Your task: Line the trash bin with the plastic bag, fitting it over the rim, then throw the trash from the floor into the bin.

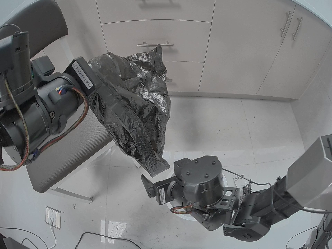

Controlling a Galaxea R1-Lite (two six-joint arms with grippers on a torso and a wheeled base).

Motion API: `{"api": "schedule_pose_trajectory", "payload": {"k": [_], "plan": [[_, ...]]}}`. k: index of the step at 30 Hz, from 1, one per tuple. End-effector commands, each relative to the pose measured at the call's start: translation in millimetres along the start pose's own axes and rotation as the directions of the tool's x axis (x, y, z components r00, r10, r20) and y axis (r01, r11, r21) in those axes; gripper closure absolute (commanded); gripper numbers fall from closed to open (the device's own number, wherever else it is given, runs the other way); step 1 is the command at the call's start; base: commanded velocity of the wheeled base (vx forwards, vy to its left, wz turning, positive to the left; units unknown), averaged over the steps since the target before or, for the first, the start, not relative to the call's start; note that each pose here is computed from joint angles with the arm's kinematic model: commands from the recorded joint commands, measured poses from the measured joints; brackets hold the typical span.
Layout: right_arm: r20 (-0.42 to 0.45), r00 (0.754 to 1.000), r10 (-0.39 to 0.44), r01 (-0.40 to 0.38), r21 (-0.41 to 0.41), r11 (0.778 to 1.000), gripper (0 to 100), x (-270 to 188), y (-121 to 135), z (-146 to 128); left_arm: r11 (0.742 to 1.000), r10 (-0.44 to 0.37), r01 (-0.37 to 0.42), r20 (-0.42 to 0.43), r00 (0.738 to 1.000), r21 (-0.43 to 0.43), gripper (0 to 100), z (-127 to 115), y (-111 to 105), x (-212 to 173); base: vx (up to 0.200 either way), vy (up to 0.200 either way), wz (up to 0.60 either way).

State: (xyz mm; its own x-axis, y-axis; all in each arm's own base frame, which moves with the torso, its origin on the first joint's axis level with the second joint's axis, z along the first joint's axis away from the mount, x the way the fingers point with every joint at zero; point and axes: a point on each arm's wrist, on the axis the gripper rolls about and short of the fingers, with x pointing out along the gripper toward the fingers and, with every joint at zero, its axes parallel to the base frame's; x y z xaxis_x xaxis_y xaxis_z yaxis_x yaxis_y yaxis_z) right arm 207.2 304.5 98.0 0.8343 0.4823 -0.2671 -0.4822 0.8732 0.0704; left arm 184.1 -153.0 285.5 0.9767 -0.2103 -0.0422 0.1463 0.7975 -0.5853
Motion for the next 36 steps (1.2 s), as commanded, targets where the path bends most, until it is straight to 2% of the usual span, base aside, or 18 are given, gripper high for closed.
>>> {"api": "schedule_pose_trajectory", "payload": {"k": [1,6,8,13,24,28,31,36], "plan": [[-0.019,0.999,-0.051,0.051,-0.006,0.999,0,24,7,-18,1.0,0.002,-0.002,-0.002,1.0,0.002,100,-1,-1,1,0.0,0.0,0.0],[0.014,0.987,-0.16,0.16,-0.004,0.987,0,50,11,-25,1.0,-0.001,0.001,0.0,1.0,0.001,100,-1,-1,0,0.0,0.0,0.0],[0.022,0.984,-0.176,0.176,-0.008,0.984,0,56,14,-27,1.0,0.0,0.0,-0.001,1.0,0.0,100,-1,-1,0,0.0,0.0,0.0],[0.029,0.985,-0.168,0.169,-0.021,0.985,0,65,22,-30,1.0,0.002,-0.002,-0.001,1.0,0.0,100,-1,0,1,0.0,0.0,0.0],[0.024,0.991,-0.133,0.133,-0.032,0.991,0,53,34,-33,1.0,0.004,-0.004,-0.007,1.0,0.001,100,-3,0,2,0.0,0.0,0.0],[0.026,0.987,-0.16,0.161,-0.027,0.987,0,62,26,-33,1.0,0.0,0.0,0.0,1.0,-0.004,100,-1,0,0,0.0,0.0,0.0],[0.03,0.973,-0.229,0.23,-0.033,0.973,0,77,15,-39,1.0,0.0,0.0,-0.001,1.0,-0.003,100,-1,0,1,0.0,0.0,0.0],[0.049,0.956,-0.288,0.29,-0.027,0.957,0,92,5,-38,1.0,0.005,-0.005,-0.008,1.0,0.001,100,-4,0,2,0.0,0.0,0.0]]}}
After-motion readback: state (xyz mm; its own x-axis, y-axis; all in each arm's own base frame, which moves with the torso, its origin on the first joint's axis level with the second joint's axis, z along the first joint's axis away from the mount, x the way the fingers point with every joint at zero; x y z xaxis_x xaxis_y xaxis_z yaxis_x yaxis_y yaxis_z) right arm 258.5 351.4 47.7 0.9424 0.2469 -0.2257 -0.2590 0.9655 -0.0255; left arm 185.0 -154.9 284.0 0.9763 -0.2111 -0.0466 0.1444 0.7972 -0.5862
